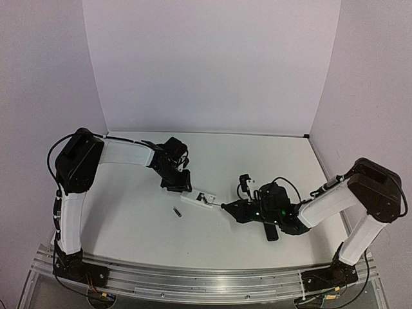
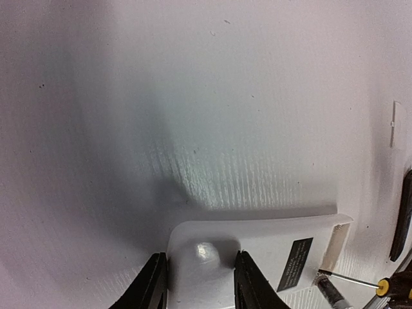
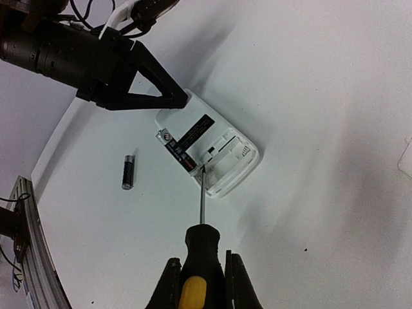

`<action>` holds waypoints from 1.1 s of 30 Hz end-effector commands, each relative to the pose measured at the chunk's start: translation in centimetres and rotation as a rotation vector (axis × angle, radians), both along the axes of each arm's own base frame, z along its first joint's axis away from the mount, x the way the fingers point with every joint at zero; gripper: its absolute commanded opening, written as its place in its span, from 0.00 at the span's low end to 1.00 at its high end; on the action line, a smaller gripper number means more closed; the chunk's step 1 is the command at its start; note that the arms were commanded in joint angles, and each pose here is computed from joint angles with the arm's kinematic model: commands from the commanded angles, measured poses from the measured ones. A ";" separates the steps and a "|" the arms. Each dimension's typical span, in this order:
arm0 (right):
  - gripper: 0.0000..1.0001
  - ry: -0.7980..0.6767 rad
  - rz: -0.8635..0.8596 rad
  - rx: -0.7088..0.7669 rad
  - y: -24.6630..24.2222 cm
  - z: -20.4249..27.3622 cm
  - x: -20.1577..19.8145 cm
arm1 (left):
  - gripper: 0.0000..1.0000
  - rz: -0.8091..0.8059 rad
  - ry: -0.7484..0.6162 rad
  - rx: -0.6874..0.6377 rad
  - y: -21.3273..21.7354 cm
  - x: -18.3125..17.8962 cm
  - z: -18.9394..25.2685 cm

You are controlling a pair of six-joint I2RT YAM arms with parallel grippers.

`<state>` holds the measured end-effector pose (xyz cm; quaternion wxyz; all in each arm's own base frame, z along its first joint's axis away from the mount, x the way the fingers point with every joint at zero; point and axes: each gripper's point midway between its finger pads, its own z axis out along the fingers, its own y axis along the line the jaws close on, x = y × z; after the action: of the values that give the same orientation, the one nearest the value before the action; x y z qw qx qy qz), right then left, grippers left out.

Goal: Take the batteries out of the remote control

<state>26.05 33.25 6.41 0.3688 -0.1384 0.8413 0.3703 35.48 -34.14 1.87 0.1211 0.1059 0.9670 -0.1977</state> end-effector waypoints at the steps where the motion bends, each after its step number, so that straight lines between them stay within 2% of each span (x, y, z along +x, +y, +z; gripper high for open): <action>1: 0.00 -0.155 0.110 0.194 2.9 7.2 -0.6 | 0.35 -0.040 0.239 0.252 4.0 -7.0 -8.3; 15: 0.00 -0.154 0.041 0.161 1.7 7.0 0.0 | 0.35 -0.037 0.235 0.240 3.7 -6.7 -8.0; 23: 0.00 -0.129 -0.049 0.053 -0.8 6.2 0.3 | 0.37 -0.028 0.190 0.181 2.0 -5.2 -6.3; 30: 0.00 -0.127 -0.130 -0.065 -4.2 6.0 -0.1 | 0.44 -0.020 0.102 0.116 0.1 -2.8 -2.8; 33: 0.00 -0.127 -0.194 -0.130 -6.3 6.2 -0.1 | 0.54 -0.019 0.046 0.080 -0.9 -1.4 -0.4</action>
<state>25.82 30.04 12.72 0.4325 -0.1200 0.8281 0.3357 35.61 -34.92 2.44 0.1201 0.0995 0.9691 -0.1909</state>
